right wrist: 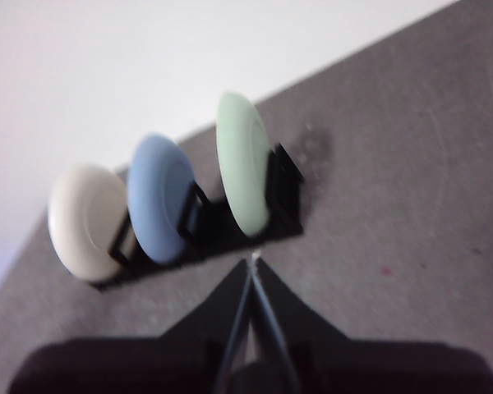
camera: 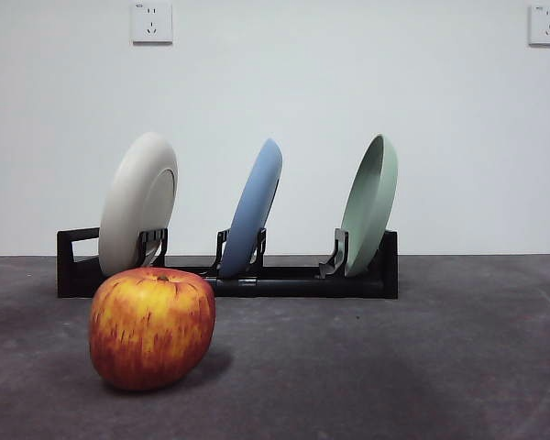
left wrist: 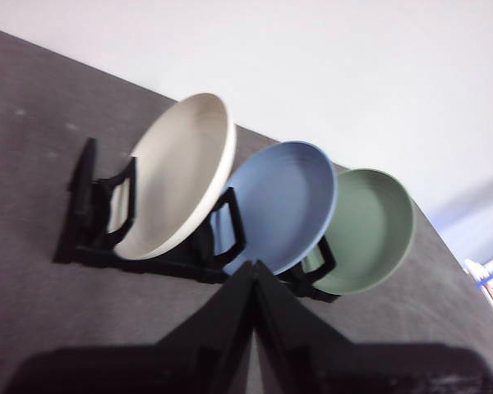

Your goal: Take the blue plate from the plate rack,put the plate on the table,take the apple from the table,put the apple in the plate

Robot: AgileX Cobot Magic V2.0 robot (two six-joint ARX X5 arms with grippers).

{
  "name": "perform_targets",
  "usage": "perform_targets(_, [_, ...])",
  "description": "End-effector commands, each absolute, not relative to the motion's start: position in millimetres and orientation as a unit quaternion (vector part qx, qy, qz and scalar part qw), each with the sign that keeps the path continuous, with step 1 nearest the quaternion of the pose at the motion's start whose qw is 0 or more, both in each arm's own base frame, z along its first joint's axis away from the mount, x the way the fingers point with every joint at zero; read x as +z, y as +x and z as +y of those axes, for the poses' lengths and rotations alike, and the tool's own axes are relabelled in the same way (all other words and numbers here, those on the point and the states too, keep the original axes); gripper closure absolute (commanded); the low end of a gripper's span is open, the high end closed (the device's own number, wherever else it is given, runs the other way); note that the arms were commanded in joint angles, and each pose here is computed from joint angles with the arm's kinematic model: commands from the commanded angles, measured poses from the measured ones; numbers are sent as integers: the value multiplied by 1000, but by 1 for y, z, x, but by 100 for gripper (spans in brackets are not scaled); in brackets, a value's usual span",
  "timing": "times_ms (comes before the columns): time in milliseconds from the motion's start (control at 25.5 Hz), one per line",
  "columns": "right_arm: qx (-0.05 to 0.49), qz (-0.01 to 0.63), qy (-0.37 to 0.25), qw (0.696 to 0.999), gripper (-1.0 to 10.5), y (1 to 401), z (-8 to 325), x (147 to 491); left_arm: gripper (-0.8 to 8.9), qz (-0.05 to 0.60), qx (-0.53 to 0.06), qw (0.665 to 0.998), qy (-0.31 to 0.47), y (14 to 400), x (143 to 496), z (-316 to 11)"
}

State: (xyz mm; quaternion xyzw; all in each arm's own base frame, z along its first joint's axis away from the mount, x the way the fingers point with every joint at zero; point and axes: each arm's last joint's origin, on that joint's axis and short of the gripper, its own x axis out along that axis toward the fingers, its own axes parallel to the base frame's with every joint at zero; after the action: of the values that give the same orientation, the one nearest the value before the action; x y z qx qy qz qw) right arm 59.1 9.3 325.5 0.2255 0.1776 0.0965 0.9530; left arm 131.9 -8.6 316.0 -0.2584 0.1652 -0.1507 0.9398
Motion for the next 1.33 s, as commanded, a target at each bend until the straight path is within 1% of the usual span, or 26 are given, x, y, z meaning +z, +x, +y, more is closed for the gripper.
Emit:
perform_targets(39, [98, 203, 191, 955, 946, 61, 9, 337, 818, 184, -163, 935, -256, 150, 331, -9])
perform_targets(78, [96, 213, 191, 953, 946, 62, 10, 340, 818, 190, -164, 933, -257, 156, 335, -9])
perform_targets(196, [89, 243, 193, 947, 946, 67, 10, 343, 818, 216, -189, 921, -265, 175, 345, -10])
perform_targets(431, [76, 320, 186, 926, 947, 82, 11, 337, 818, 257, -302, 877, -270, 220, 362, -17])
perform_targets(549, [74, 357, 171, 915, 947, 89, 11, 332, 818, 288, -326, 858, -274, 242, 366, -24])
perform_targets(667, [72, 386, 164, 905, 947, 98, 11, 327, 818, 321, -342, 845, -257, 266, 370, -37])
perform_targets(784, [81, 402, 167, 897, 947, 108, 13, 324, 819, 361, -364, 826, -235, 299, 374, -61])
perform_targets(902, [96, 416, 174, 888, 947, 114, 14, 322, 819, 381, -352, 830, -205, 328, 376, -88])
perform_targets(980, [112, 423, 181, 881, 946, 114, 15, 321, 819, 383, -350, 835, -185, 348, 379, -105])
perform_targets(1059, [126, 428, 188, 875, 947, 113, 16, 321, 818, 392, -335, 840, -168, 366, 379, -122])
perform_targets(1098, [128, 430, 189, 873, 947, 113, 16, 321, 818, 397, -329, 841, -162, 374, 377, -129])
perform_targets(1255, [129, 434, 191, 871, 947, 112, 16, 320, 818, 408, -343, 831, -158, 403, 367, -152])
perform_targets(1333, [129, 435, 191, 870, 946, 112, 16, 320, 819, 412, -331, 835, -153, 414, 357, -160])
